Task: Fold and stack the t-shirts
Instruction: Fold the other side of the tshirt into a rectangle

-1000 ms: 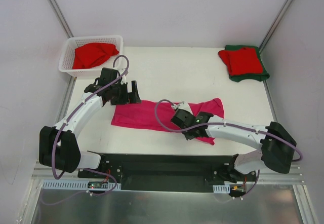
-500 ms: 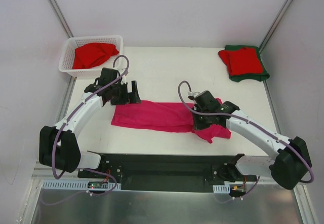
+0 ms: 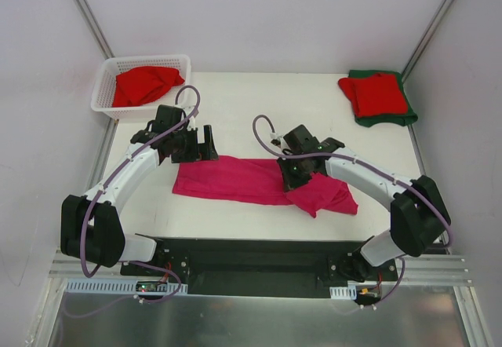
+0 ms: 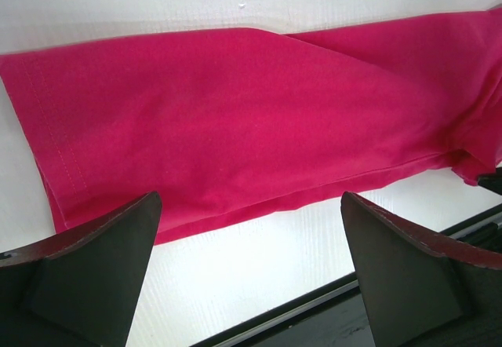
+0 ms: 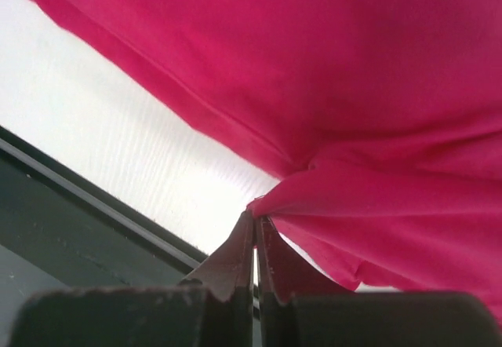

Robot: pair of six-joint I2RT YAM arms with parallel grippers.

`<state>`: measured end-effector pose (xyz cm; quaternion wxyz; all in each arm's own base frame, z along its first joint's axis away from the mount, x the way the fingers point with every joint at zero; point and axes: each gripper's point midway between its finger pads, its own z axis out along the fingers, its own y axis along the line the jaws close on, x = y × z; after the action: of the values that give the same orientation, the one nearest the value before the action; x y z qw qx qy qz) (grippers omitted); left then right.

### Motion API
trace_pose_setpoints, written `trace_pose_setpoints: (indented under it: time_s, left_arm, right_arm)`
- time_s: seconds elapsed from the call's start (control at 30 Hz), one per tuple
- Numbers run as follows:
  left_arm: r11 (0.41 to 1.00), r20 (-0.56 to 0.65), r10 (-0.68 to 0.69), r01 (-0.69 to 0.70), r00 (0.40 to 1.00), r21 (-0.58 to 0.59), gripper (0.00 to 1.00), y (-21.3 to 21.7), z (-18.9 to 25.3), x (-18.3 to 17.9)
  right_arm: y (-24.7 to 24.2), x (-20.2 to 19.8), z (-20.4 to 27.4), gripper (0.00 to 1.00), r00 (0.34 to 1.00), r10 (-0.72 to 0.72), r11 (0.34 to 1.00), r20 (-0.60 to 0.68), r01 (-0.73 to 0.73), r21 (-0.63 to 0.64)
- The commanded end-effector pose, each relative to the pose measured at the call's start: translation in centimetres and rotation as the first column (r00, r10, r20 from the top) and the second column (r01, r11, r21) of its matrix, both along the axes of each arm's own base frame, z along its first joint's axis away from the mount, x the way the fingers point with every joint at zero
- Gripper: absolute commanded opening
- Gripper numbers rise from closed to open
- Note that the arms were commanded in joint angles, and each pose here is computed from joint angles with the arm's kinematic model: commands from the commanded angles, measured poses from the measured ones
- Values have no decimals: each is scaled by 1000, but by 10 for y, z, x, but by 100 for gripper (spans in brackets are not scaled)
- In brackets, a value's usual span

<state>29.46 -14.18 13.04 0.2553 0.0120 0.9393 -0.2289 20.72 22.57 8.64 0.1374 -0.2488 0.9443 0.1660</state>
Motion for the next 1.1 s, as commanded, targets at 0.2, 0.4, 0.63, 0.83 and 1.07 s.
trace_pose_setpoints:
  time_s: [0.2, 0.4, 0.63, 0.83, 1.07]
  left_arm:
    - [1000, 6, -23, 23, 1000, -5, 99, -4, -1, 2]
    - [1000, 7, -24, 24, 1000, -7, 99, -5, 0, 2]
    - [999, 13, -31, 31, 999, -20, 99, -7, 3, 1]
    - [996, 32, -60, 62, 998, -66, 99, -15, 13, 0]
    - [975, 43, -130, 135, 991, -174, 99, -42, 18, -2]
  right_arm:
    - [11, 42, -1, 1, 999, -16, 1000, 40, 15, 17]
    - [9, 56, -19, 1, 999, -26, 999, 45, 27, -25]
    - [3, 65, -12, 58, 990, -91, 995, 108, 95, -27]
    - [-20, 52, 29, 78, 959, -189, 982, 213, 188, 26]
    - [-47, 7, 43, 79, 937, -298, 954, 182, 285, 97]
